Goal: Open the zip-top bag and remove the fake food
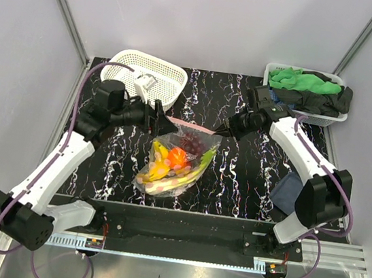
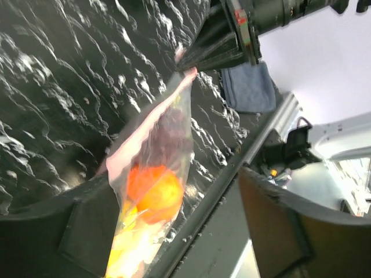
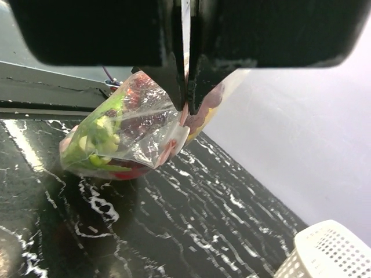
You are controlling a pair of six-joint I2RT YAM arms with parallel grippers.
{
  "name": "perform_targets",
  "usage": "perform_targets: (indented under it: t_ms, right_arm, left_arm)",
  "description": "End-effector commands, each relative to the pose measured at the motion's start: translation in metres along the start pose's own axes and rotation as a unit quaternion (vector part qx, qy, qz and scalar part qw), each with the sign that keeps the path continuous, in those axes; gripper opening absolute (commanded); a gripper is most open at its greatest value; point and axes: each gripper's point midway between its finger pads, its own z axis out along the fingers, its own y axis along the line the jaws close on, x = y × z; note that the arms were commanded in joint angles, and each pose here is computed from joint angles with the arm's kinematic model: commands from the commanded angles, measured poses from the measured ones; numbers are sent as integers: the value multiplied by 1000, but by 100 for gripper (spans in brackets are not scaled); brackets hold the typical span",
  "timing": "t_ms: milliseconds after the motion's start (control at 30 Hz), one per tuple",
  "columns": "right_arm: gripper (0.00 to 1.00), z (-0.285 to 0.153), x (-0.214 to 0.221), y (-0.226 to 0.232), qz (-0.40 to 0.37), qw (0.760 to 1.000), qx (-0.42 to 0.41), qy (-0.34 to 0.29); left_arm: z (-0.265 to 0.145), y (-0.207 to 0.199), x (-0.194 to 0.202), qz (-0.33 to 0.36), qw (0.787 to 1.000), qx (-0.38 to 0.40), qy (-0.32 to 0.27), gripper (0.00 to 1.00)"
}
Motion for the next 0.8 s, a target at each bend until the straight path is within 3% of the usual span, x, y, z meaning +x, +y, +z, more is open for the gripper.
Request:
perform_targets:
  t_ms: [0,167,333,600,767]
  right_arm:
    - [0,-34,23,31,-29,998,-55,-9]
    - [0,-41,43,39,-47,997,-65,-8]
    - [0,-47,57,45,-63,995,-71,-13]
    - [0,-63,80,46,-99,991,-88,-9]
    - [0,-72,87,47,-115,988,-99,-13]
  left_arm:
    - [-16,-29,-47,94,994,-2,-60,85]
    - [1,-45,-55,165,984,-20,-64,84]
    - [15,-75,-49,247,968,33,-38,83]
    - [34,-53,-15,282,955,46,73,83]
    - [47,-52,9,249,955,89,134,80]
